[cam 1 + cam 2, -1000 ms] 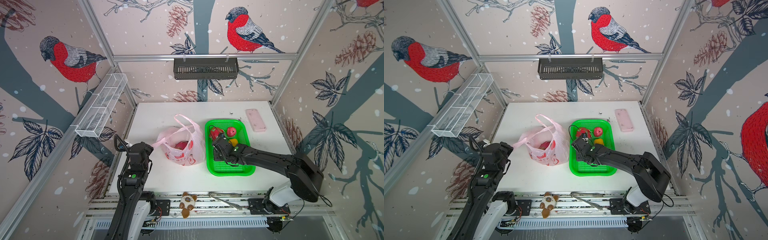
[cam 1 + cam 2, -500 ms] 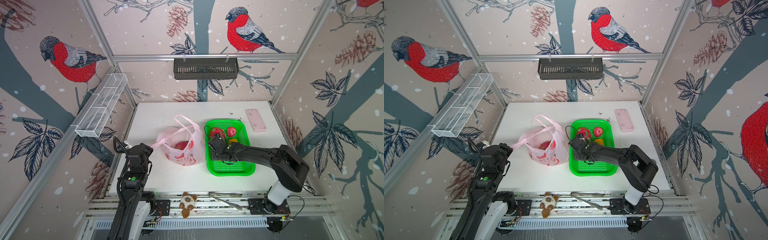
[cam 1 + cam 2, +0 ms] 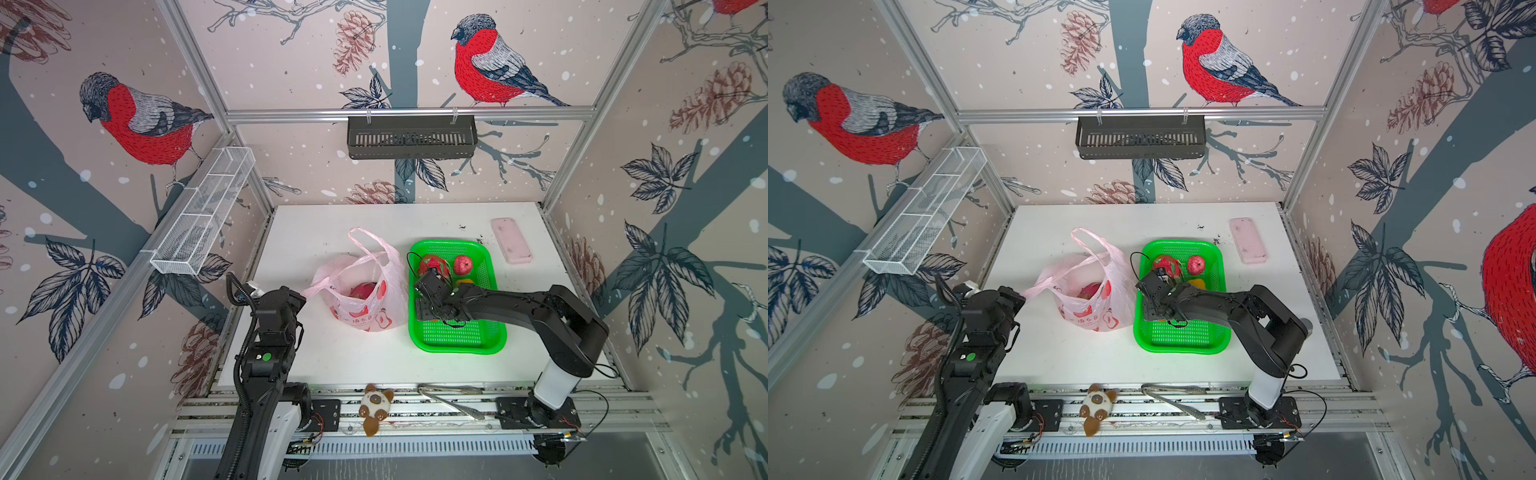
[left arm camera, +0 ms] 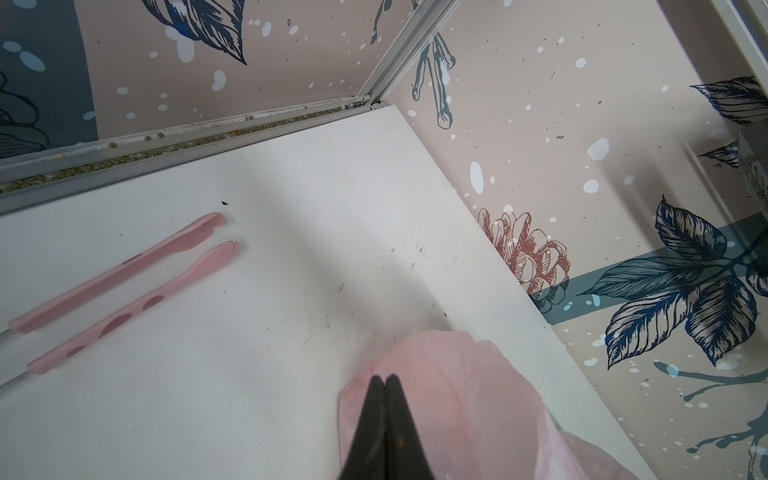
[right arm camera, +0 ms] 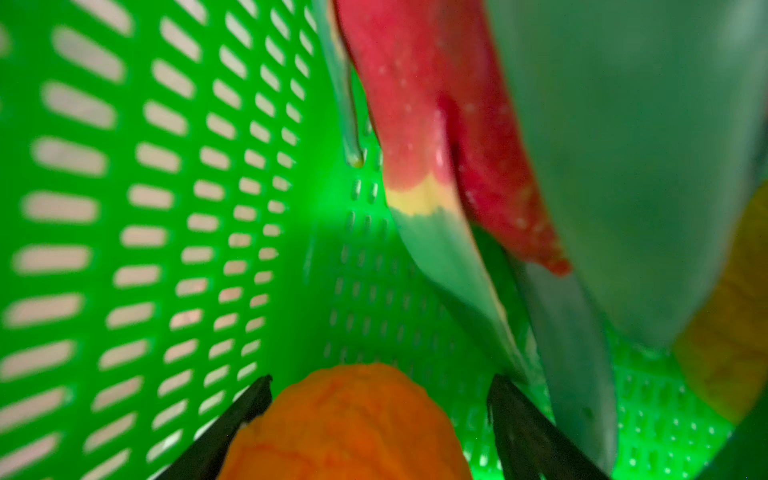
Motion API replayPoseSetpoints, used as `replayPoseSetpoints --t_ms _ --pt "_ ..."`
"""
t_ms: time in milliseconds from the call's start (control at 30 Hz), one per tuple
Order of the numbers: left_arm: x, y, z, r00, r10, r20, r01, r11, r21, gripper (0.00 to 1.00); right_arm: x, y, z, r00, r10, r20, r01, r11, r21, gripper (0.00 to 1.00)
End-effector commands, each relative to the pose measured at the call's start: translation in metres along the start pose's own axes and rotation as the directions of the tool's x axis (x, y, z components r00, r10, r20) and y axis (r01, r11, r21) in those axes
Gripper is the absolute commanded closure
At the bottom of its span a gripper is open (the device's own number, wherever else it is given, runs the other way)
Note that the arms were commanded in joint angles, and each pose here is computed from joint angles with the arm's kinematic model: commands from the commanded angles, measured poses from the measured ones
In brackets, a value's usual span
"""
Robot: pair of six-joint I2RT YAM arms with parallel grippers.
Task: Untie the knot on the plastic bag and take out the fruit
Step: 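Carry the orange over the green basket and lower it in, then open the right gripper to release the orange and raise it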
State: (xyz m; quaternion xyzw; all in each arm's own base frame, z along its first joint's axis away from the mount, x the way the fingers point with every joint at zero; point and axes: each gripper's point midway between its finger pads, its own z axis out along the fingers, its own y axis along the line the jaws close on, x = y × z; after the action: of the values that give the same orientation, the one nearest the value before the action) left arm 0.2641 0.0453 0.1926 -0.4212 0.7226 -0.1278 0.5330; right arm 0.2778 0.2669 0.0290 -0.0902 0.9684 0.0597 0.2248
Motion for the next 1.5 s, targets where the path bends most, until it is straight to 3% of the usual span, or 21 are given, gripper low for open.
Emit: replayPoseSetpoints --t_ms 0,300,767,1133,1233,1467 --pt "-0.012 -0.007 -0.002 0.999 0.001 0.044 -0.002 1.0 0.02 1.0 -0.004 0.003 -0.002 1.0 0.005 0.016 -0.004 1.0 -0.013 0.14" --pt "-0.015 -0.007 -0.005 0.999 0.009 0.048 -0.01 1.0 0.023 1.0 -0.012 0.007 -0.023 0.999 -0.004 0.053 0.005 1.0 -0.018 0.0" --pt "-0.018 -0.009 -0.003 0.999 0.024 0.036 -0.026 0.999 0.036 1.0 -0.035 0.016 -0.1 0.98 0.02 0.199 -0.027 0.999 0.034 0.0" --pt "-0.017 -0.015 -0.002 0.999 0.045 0.01 -0.045 0.997 0.065 1.0 -0.07 0.1 -0.179 0.915 0.094 0.391 0.01 0.967 -0.256 0.03" --pt "-0.014 -0.015 -0.003 0.999 0.044 0.001 -0.044 0.996 0.073 1.0 -0.078 0.122 -0.175 0.909 0.117 0.4 0.016 0.95 -0.313 0.03" --pt "-0.012 -0.015 -0.005 0.999 0.046 -0.013 -0.045 0.996 0.075 1.0 -0.103 0.149 -0.135 0.931 0.086 0.355 0.022 0.957 -0.289 0.06"
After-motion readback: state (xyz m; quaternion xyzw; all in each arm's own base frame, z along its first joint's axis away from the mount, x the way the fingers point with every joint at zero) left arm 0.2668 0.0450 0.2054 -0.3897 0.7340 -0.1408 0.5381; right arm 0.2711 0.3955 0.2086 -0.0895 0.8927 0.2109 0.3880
